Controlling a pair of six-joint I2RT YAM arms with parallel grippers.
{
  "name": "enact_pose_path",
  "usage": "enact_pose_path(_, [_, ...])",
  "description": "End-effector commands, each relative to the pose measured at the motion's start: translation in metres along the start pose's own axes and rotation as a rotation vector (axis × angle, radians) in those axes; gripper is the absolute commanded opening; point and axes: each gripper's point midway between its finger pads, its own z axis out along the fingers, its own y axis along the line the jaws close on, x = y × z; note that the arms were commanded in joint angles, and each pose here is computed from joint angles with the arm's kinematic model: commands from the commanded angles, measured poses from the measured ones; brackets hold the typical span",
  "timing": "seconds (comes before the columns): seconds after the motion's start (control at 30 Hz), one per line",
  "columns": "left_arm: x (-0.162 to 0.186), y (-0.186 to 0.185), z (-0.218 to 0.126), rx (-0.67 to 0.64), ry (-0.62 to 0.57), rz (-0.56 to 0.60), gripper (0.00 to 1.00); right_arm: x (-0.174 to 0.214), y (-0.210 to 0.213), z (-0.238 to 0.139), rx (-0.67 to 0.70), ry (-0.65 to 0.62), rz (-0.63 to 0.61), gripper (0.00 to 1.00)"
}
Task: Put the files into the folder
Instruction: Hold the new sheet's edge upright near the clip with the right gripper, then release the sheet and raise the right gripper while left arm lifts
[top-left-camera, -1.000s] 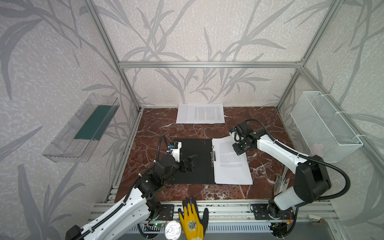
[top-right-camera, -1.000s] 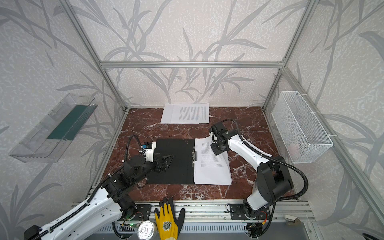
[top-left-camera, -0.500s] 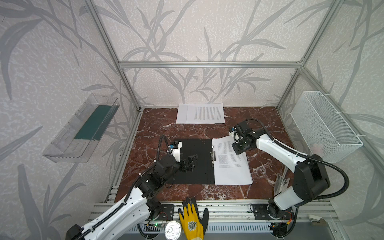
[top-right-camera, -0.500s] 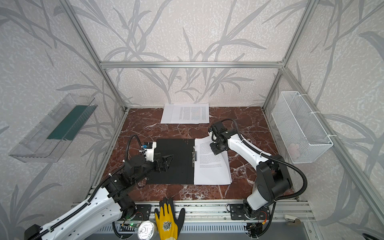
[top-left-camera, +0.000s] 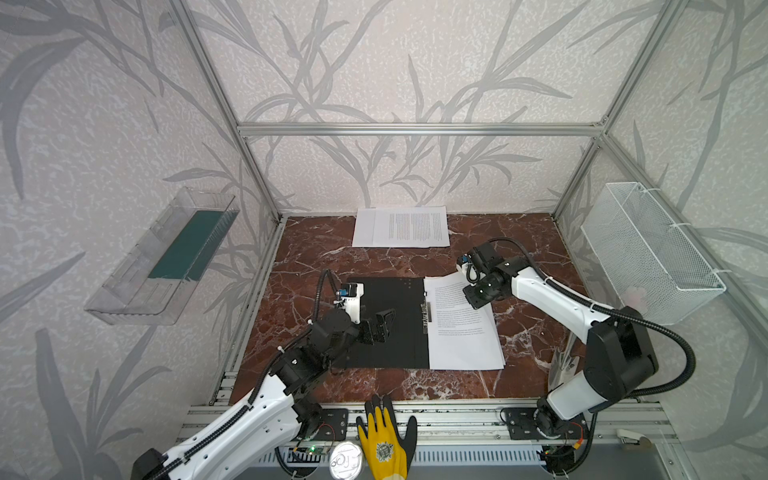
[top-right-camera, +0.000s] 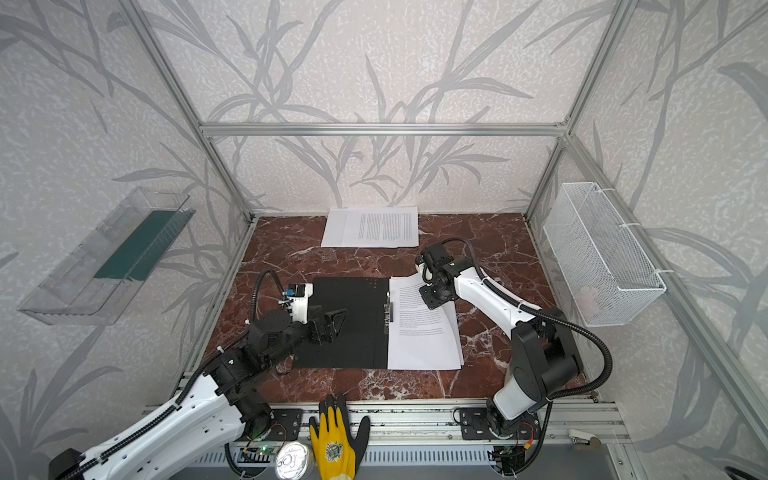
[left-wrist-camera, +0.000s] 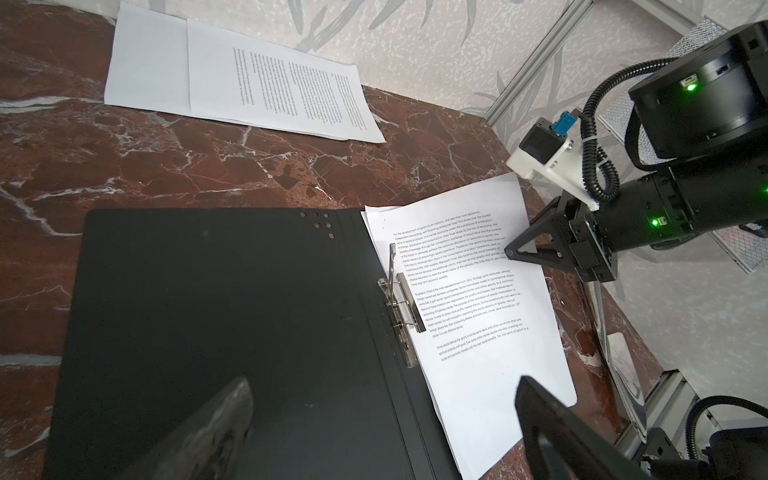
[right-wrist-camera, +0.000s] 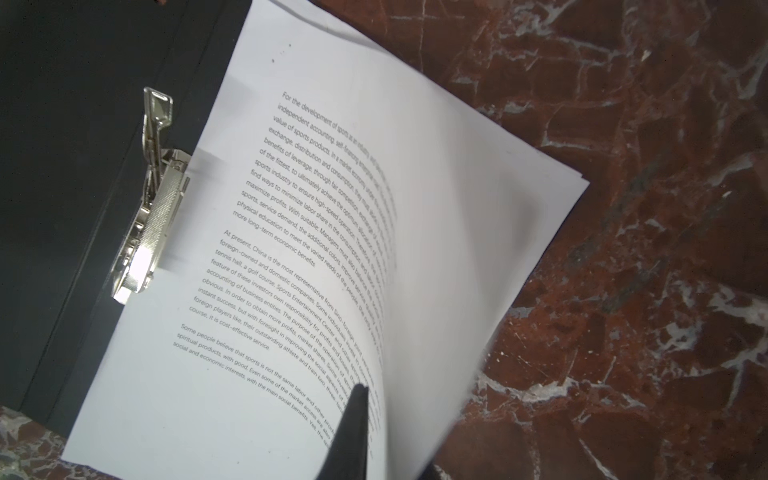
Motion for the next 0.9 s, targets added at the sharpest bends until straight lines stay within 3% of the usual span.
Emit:
enact_pose_path(0.0, [-0.004,-0.002,0.0,0.006,-0.016,0.007,0.99,-0.008,-0.001,0.0,0.005,-0.005,0.001,0.28])
enact_pose_path(0.13, [-0.003,-0.002,0.0,0.006,-0.013,0.005,0.99,-0.013,-0.004,0.009,0.011,-0.001,0.023,0.3])
enact_pose_path(0.3, [-0.004,0.0,-0.001,-0.006,-0.02,0.003,0.99,-0.016,-0.021,0.007,0.106,-0.007,0.064,0.54])
enact_pose_path(0.33, [-0.005,0.001,-0.001,-0.011,-0.02,-0.001,0.99,-0.018,-0.026,0.001,0.131,-0.034,0.078,0.66])
enact_pose_path(0.37, [-0.005,0.001,-0.001,-0.014,-0.016,-0.005,0.99,-0.022,-0.034,-0.007,0.171,-0.077,0.102,0.93])
enact_pose_path(0.4, [-0.004,0.002,-0.001,-0.017,-0.013,-0.007,0.99,-0.025,-0.04,-0.014,0.2,-0.116,0.124,0.99])
enact_pose_path(0.67, [0.001,0.011,0.002,-0.099,0.055,-0.018,0.99,-0.051,-0.07,-0.111,0.263,-0.457,0.306,0.99])
enact_pose_path(0.77, [0.003,0.013,0.007,-0.11,0.064,-0.033,0.99,-0.051,-0.056,-0.137,0.171,-0.547,0.321,0.99])
enact_pose_path(0.87, [0.003,0.011,0.016,-0.101,0.053,-0.069,0.99,-0.052,-0.035,-0.14,0.03,-0.627,0.331,0.99])
